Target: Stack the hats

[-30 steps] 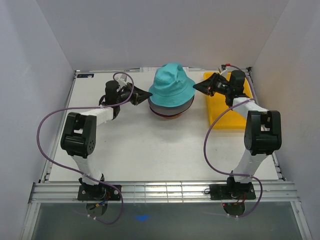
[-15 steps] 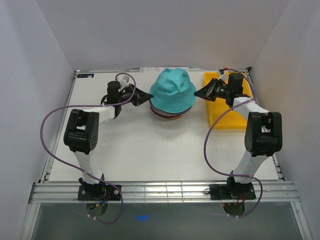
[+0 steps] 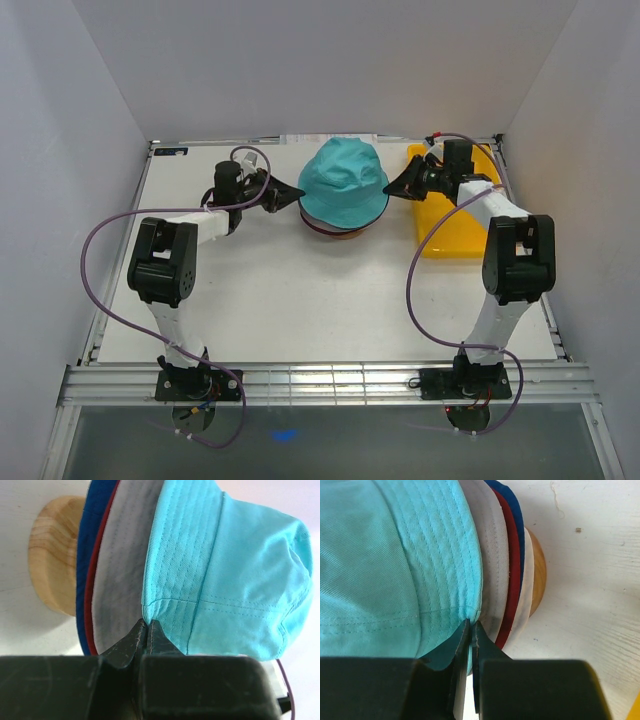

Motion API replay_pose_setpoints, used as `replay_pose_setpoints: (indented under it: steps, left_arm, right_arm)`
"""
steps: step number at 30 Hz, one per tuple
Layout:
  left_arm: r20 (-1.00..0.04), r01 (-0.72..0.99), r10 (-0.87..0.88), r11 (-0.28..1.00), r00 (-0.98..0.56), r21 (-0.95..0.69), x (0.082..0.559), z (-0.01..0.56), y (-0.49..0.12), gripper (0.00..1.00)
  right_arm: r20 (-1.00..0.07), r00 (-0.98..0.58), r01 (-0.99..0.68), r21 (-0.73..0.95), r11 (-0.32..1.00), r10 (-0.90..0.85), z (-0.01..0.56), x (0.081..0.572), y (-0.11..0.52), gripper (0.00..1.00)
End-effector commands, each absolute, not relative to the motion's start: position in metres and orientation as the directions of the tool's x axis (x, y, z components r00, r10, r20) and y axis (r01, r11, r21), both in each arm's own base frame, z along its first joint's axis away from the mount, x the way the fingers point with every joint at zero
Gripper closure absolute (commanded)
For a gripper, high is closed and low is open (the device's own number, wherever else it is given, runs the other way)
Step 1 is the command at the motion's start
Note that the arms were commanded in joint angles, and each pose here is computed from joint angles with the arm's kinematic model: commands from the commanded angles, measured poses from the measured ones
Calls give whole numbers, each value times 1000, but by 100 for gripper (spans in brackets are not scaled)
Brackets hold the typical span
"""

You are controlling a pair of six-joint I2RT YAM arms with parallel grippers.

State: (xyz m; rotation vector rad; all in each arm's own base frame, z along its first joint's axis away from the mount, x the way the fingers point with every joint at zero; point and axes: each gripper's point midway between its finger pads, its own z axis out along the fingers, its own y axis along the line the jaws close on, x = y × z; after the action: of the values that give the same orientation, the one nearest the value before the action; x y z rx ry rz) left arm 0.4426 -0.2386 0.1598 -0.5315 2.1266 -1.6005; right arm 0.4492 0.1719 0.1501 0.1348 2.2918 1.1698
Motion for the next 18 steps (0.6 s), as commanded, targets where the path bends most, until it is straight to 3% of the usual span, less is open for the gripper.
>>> replay_pose_setpoints:
  steps: [1,7,18]
  left_arm:
    - [-91,-167,-602,359,-793,-918,451,121,-218,100]
    - [-79,-261,-622,436,-779,-861,446,94,-206,100]
    - [-190,-251,-593,580,-782,-775,448,82,-190,100]
  right_arm:
    - [-438,-851,-116,696,709,291,125,452,163,92]
    - [-439,-855,-117,682,722,275,122,453,167,92]
    - [-489,-827,-181,699,692,279,161,456,175,90]
